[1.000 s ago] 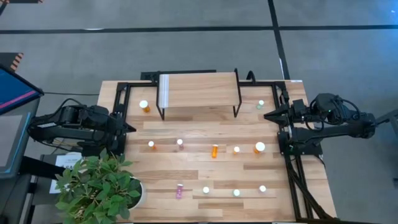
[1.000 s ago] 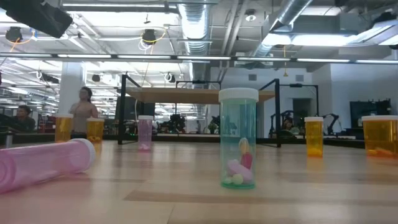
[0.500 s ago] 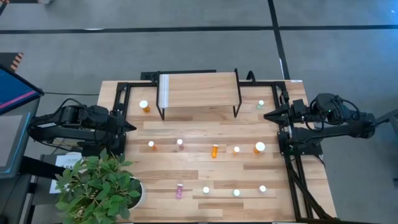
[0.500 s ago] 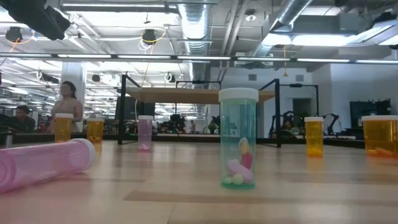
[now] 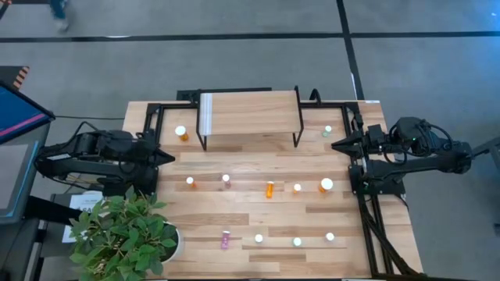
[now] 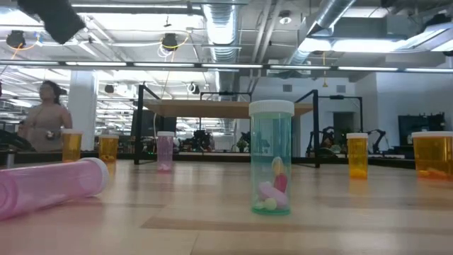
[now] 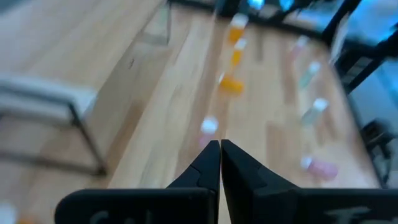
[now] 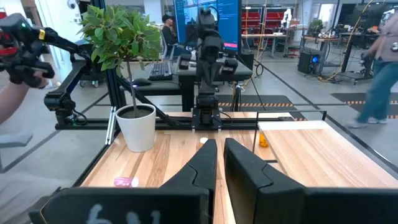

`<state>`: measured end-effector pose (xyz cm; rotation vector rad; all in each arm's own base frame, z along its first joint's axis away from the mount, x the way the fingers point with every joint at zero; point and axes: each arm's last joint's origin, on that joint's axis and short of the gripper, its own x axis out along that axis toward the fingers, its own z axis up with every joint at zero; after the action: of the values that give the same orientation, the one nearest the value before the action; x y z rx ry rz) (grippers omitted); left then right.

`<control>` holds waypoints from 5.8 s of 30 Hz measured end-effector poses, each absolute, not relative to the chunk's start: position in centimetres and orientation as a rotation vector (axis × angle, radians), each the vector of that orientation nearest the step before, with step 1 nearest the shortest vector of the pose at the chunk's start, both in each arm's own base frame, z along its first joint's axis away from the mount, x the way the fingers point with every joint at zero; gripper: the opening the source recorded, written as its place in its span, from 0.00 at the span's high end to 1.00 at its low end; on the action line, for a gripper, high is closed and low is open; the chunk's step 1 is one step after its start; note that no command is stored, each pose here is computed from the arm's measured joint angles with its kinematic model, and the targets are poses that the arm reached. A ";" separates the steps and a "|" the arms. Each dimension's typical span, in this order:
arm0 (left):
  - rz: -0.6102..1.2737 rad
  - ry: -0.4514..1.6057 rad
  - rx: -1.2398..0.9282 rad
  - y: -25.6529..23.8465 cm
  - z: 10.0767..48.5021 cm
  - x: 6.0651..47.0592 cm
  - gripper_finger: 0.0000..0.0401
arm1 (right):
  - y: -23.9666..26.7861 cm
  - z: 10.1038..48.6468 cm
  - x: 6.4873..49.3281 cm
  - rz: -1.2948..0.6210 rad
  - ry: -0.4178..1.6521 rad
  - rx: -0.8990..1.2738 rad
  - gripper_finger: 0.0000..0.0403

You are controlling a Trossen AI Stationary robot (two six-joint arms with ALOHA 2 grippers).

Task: Pick and place medicine bottles onto shelf by color
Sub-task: Put the top small green pill bottle on the shelf

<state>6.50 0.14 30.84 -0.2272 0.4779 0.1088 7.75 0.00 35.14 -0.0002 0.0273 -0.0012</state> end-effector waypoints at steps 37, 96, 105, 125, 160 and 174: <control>-0.030 -0.008 -0.008 -0.1 34.6 8.0 1.00 | -0.8 34.5 8.9 -0.280 0.067 0.199 0.86; 0.042 0.003 0.026 0.1 34.8 12.1 1.00 | -13.8 19.9 13.0 -1.287 0.803 0.597 0.45; 0.041 0.013 0.026 0.1 34.7 12.1 1.00 | -14.4 19.0 13.2 -1.283 0.843 0.630 0.45; 0.041 0.019 0.021 0.1 34.6 12.1 1.00 | -15.4 17.0 13.9 -1.293 0.924 0.655 0.49; 0.042 0.026 0.019 0.1 34.5 12.1 1.00 | -15.7 36.5 16.0 -1.057 0.489 0.427 0.67; 0.117 0.024 0.020 0.3 34.6 12.0 1.00 | -19.3 40.5 23.9 -0.851 0.693 0.231 0.67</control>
<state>12.05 0.33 34.57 0.0198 0.0240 0.1166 23.92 -19.34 40.54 0.2312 0.6929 -0.8515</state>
